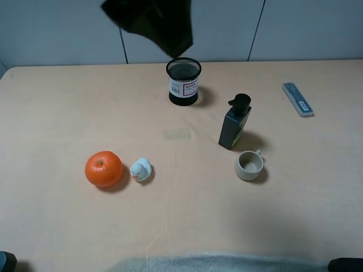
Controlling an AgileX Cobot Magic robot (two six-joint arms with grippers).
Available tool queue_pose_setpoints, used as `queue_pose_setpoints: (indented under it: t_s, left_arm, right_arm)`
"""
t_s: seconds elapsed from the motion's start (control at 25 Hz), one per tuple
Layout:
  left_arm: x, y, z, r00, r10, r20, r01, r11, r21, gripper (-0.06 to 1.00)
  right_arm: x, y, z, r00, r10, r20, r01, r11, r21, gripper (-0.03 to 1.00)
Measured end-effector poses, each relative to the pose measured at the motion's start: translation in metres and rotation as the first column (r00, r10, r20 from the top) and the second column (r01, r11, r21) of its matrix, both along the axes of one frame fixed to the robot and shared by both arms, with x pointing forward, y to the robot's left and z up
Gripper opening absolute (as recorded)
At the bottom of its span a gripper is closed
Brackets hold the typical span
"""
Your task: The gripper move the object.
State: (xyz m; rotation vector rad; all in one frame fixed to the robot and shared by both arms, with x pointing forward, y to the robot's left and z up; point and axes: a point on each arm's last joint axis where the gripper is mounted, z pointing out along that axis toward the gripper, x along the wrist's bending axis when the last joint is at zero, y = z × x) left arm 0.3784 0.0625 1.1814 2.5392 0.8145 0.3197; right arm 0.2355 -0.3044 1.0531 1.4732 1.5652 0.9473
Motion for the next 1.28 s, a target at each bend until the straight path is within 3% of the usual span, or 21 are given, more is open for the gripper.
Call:
queue_pose_setpoints:
  t_s: [0.44, 0.92, 1.08, 1.28]
  left_arm:
    - [-0.043, 0.095, -0.001, 0.996, 0.018, 0.085, -0.014, 0.999, -0.038, 0.73]
    - [-0.082, 0.175, -0.012, 0.984, 0.047, 0.17, -0.02, 0.987, -0.157, 0.74]
    - [-0.087, 0.196, -0.014, 0.97, 0.11, 0.217, -0.067, 0.979, -0.194, 0.78]
    - [-0.091, 0.22, -0.022, 0.929, 0.282, 0.238, -0.231, 0.948, -0.22, 0.81]
  right_arm:
    - [0.0, 0.0, 0.0, 1.0, 0.0, 0.0, 0.0, 1.0, 0.0, 0.69]
    - [0.0, 0.0, 0.0, 1.0, 0.0, 0.0, 0.0, 1.0, 0.0, 0.69]
    - [0.0, 0.0, 0.0, 1.0, 0.0, 0.0, 0.0, 1.0, 0.0, 0.69]
    - [0.0, 0.0, 0.0, 1.0, 0.0, 0.0, 0.0, 1.0, 0.0, 0.69]
